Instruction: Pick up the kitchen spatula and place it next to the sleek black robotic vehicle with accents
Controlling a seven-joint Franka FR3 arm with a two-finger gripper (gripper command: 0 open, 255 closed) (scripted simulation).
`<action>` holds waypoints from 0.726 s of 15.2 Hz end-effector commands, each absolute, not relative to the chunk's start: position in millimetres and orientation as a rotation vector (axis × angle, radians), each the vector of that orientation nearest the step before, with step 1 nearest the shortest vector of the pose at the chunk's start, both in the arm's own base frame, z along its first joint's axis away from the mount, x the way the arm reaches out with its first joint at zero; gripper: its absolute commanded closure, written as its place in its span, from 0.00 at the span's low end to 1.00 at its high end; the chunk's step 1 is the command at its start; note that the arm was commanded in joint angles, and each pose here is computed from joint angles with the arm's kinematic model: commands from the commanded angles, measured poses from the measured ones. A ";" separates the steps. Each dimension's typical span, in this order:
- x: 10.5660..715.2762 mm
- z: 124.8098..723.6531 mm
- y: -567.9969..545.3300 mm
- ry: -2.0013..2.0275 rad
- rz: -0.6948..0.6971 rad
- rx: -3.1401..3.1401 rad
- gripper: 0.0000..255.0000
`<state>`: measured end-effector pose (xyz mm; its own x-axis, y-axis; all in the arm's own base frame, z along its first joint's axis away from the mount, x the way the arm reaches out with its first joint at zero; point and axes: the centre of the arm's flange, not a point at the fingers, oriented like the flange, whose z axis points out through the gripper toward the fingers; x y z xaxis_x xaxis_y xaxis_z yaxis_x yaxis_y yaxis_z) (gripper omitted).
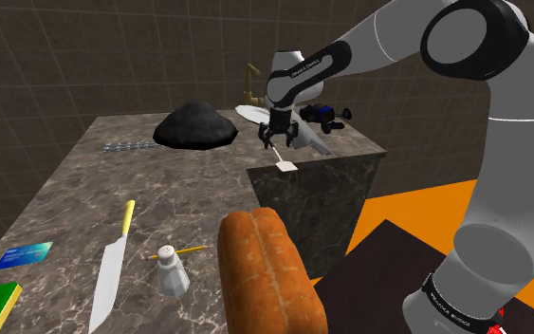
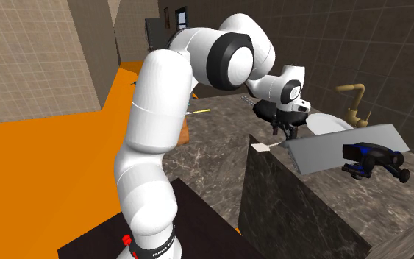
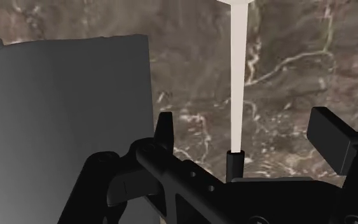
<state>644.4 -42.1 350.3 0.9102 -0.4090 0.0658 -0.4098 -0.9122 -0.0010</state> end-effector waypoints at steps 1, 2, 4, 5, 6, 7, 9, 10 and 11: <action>644.4 350.5 -43.1 -0.657 0.102 3.057 0.00; 643.6 363.7 -42.8 -0.657 0.102 3.057 0.00; 642.0 390.0 -42.1 -0.657 0.102 3.057 0.00; 641.4 400.4 -41.8 -0.657 0.102 3.057 0.00; 641.4 400.4 -41.8 -0.657 0.102 3.057 0.00; 641.3 400.4 -41.8 -0.657 0.102 3.057 0.00; 641.4 400.4 -41.8 -0.657 0.102 3.057 0.00; 641.4 400.4 -41.8 -0.657 0.102 3.057 0.00; 641.4 400.4 -41.8 -0.657 0.102 3.057 0.00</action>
<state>641.4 -41.7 400.3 0.9096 -0.4101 0.0664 -0.4110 -0.9117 -0.0005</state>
